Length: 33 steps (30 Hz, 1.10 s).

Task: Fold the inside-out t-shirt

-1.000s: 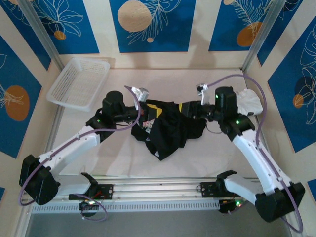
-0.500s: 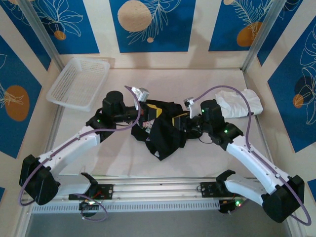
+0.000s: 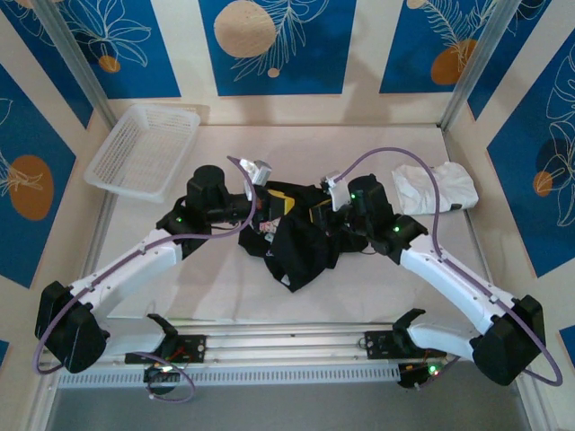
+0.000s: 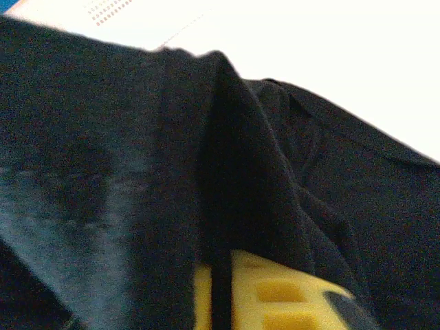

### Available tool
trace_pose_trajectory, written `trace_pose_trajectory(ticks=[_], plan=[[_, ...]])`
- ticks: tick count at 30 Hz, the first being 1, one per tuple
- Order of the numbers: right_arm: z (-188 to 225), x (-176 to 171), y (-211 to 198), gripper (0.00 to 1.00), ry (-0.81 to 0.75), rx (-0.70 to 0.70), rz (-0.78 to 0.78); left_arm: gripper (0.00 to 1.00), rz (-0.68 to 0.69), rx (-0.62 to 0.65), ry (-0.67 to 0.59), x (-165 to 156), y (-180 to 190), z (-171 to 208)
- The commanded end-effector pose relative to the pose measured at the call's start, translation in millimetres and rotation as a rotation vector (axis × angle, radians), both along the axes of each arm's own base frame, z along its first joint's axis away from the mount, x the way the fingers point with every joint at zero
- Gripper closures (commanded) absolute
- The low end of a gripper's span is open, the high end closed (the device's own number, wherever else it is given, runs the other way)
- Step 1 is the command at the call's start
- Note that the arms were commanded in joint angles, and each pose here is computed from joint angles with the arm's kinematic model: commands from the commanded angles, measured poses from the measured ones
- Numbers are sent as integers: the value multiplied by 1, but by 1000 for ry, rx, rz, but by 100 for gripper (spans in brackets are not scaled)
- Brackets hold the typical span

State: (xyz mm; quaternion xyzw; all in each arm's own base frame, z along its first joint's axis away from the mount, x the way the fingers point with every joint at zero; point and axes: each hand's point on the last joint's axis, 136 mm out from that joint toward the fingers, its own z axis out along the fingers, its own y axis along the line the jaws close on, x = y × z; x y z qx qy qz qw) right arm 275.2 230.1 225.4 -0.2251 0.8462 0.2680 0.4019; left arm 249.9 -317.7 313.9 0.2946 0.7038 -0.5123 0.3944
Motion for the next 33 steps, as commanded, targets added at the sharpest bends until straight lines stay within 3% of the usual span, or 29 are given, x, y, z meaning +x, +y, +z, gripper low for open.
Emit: trace_pose_trajectory(ticks=[1,5,9,13,17,19,27,29,33], plan=[[26,-7,-1,97,-55,30,21,100,127,32,-6,20,15,5],[66,-34,-3,100,-75,208,120,100,278,50,83,48,40,-11],[93,-51,-1,100,-38,421,231,100,263,-7,145,56,46,-19],[97,-49,2,100,1,496,270,100,230,0,152,51,43,-23],[96,-44,5,100,30,534,288,91,249,59,156,51,48,-36],[92,-39,6,100,47,536,273,83,270,99,153,51,52,-42],[87,-28,9,100,93,551,247,32,400,314,27,38,70,-53],[87,-28,10,100,96,552,251,24,408,357,-24,33,68,-50],[86,-26,10,100,104,551,240,17,366,413,-101,21,54,-46]])
